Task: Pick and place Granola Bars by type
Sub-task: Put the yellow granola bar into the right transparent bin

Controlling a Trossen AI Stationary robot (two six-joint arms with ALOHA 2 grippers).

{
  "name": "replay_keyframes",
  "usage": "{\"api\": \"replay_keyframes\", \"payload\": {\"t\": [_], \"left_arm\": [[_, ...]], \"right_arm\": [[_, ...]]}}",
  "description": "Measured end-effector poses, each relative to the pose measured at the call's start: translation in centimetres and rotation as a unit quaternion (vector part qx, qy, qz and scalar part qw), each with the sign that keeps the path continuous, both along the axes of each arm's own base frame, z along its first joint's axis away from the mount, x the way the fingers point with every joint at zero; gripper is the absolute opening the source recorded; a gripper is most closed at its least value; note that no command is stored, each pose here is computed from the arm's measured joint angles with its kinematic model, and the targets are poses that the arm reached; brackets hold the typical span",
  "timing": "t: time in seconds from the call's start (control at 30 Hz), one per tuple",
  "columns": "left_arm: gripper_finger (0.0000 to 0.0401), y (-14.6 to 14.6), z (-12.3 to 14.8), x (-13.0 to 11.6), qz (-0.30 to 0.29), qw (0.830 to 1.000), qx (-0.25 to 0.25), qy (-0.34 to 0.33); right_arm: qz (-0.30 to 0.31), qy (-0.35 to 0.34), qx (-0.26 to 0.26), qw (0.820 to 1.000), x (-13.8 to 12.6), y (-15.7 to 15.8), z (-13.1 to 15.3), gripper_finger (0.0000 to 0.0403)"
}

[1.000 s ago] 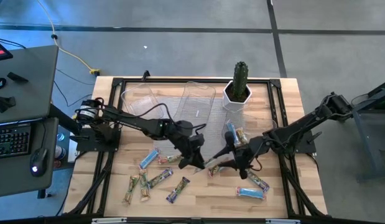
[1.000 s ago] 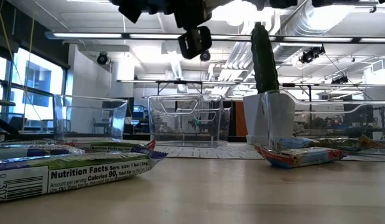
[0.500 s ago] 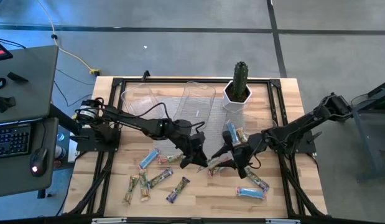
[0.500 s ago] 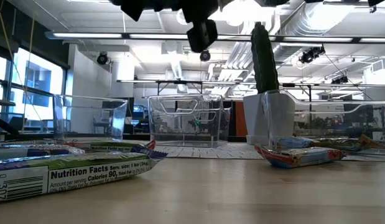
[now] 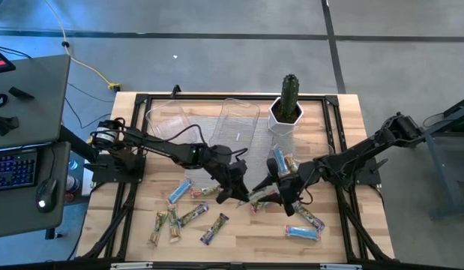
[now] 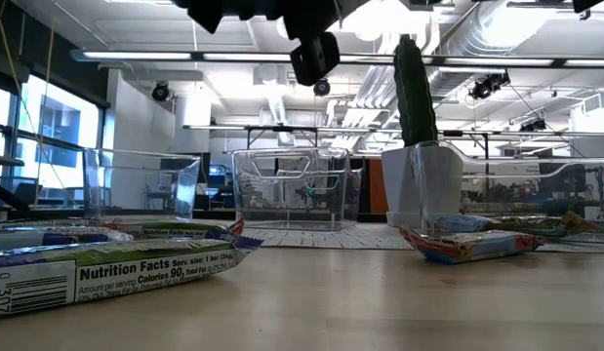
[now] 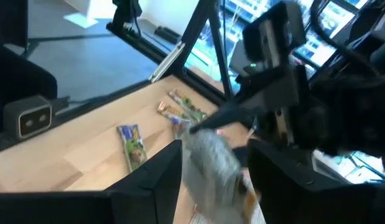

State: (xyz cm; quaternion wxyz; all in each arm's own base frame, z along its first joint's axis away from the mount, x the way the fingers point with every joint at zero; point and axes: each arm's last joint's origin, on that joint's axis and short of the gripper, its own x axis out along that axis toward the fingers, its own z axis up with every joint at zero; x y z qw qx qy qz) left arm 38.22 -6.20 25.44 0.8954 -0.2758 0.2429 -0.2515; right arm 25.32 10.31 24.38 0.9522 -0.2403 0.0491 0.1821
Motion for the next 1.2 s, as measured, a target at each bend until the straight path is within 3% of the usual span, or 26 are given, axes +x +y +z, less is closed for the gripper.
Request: {"api": "replay_keyframes", "payload": {"t": [0.6, 1.03, 1.2], "left_arm": [[0.0092, -0.01, 0.30, 0.10, 0.000, 1.000, 0.000, -0.018], [0.0092, -0.02, 0.28, 0.10, -0.006, 0.999, 0.017, -0.030], [0.0092, -0.06, 0.26, 0.09, -0.010, 0.999, 0.027, -0.037]], "right_arm": [[0.002, 0.007, -0.001, 1.000, -0.03, 0.00, -0.14, 0.0160], [0.002, 0.007, -0.002, 1.000, -0.03, 0.01, -0.13, 0.0033], [0.002, 0.010, -0.004, 1.000, -0.04, 0.00, -0.21, 0.0033]]}}
